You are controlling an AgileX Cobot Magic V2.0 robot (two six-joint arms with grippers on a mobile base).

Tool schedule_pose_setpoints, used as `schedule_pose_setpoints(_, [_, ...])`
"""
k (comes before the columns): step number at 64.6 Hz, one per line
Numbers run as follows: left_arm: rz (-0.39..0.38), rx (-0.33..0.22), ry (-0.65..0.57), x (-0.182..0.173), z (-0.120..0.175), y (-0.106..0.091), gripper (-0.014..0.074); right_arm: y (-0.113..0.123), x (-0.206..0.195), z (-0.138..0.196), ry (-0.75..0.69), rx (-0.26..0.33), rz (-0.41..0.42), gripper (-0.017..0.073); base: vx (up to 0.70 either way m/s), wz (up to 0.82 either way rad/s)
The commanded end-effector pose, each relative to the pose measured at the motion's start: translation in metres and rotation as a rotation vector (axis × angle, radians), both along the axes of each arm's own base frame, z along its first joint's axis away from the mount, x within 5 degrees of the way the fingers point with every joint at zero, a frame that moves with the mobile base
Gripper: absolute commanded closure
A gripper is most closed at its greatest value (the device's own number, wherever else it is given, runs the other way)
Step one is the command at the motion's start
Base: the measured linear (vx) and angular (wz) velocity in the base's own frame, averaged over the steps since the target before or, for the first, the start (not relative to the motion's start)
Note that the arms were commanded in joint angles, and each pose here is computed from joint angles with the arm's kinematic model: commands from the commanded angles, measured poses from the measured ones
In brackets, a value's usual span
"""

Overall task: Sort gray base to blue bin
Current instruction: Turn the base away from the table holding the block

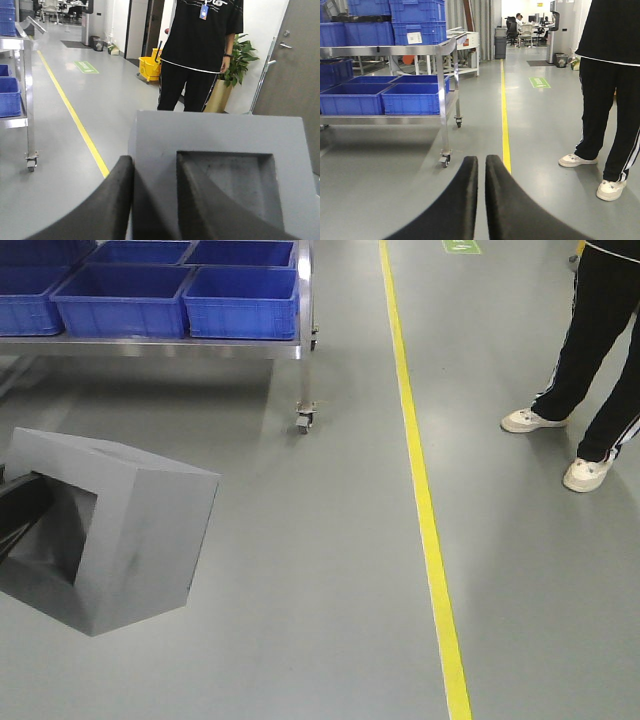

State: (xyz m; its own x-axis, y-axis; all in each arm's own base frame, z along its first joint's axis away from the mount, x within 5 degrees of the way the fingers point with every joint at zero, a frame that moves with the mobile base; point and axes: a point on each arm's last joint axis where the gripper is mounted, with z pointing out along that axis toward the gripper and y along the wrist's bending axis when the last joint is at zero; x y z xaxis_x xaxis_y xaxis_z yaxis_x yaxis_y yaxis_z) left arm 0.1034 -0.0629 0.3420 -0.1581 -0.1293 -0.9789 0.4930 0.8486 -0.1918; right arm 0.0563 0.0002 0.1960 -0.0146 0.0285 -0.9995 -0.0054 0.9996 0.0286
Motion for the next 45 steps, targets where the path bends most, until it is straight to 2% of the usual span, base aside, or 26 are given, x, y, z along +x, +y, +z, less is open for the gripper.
schedule_pose_setpoints(1, [-0.024, -0.078, -0.112, -0.0026, 0.0201, -0.0011, 0.0554, -0.0001, -0.0007, 0.0069, -0.081, -0.013, -0.003, 0.0564, 0.36, -0.10])
schedule_pose_setpoints(45, [-0.024, -0.078, -0.112, -0.0026, 0.0201, -0.0011, 0.0554, -0.0001, -0.0007, 0.0069, -0.081, -0.013, -0.003, 0.0564, 0.40, 0.00])
